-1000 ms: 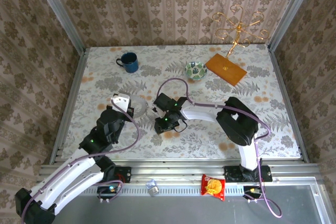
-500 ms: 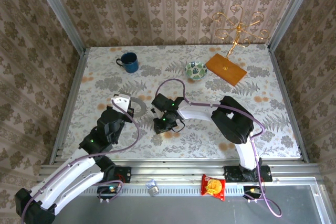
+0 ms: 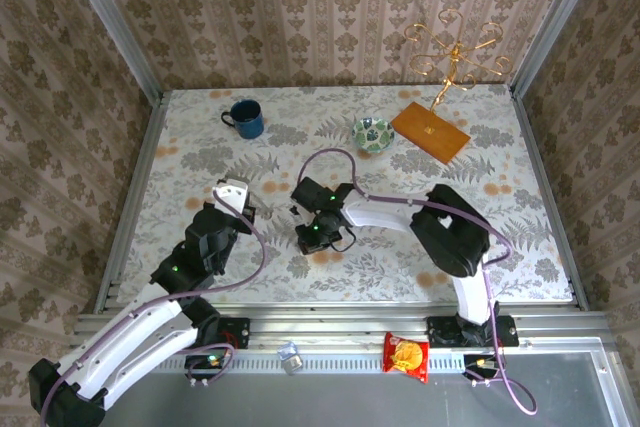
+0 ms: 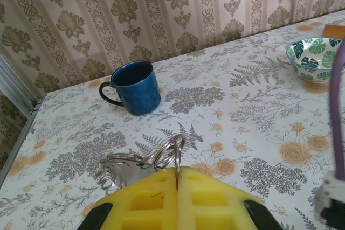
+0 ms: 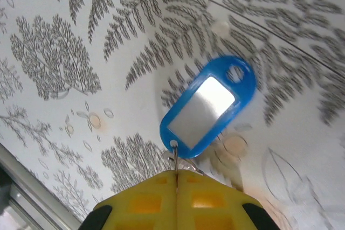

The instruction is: Put the keys on the keyring

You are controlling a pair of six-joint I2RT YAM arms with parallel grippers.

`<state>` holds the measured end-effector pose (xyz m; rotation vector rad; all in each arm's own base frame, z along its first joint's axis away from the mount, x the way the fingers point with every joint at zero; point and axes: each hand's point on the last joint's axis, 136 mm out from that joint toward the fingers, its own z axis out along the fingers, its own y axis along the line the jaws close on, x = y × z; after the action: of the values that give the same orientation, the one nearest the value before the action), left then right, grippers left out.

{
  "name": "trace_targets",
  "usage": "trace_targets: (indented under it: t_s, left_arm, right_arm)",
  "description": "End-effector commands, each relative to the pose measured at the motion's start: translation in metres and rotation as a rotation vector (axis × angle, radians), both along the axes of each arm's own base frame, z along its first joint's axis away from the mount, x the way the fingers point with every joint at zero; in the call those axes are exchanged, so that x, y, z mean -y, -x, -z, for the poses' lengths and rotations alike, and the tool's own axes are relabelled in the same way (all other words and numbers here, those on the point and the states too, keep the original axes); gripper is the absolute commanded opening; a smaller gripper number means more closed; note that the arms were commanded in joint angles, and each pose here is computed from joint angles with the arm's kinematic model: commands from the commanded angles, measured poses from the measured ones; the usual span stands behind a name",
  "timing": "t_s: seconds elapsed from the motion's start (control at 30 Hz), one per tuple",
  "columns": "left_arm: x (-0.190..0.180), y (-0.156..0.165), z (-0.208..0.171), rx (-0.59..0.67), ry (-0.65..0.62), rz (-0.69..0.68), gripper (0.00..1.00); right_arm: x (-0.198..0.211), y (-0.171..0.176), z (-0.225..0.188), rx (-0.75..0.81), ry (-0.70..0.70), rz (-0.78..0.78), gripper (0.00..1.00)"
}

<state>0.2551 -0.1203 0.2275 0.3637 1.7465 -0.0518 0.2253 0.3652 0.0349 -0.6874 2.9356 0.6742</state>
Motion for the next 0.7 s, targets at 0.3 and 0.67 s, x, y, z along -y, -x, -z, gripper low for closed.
trace_targets:
  t_s: [0.3, 0.67]
  left_arm:
    - [0.057, 0.013, -0.003, 0.027, -0.035, 0.332, 0.00]
    - [0.127, 0.055, 0.019, -0.059, -0.048, 0.776, 0.00]
  right_arm:
    - [0.087, 0.019, -0.057, 0.407, -0.072, -0.051, 0.00]
    - [0.101, 0.038, -0.128, 0.780, -0.288, -0.265, 0.00]
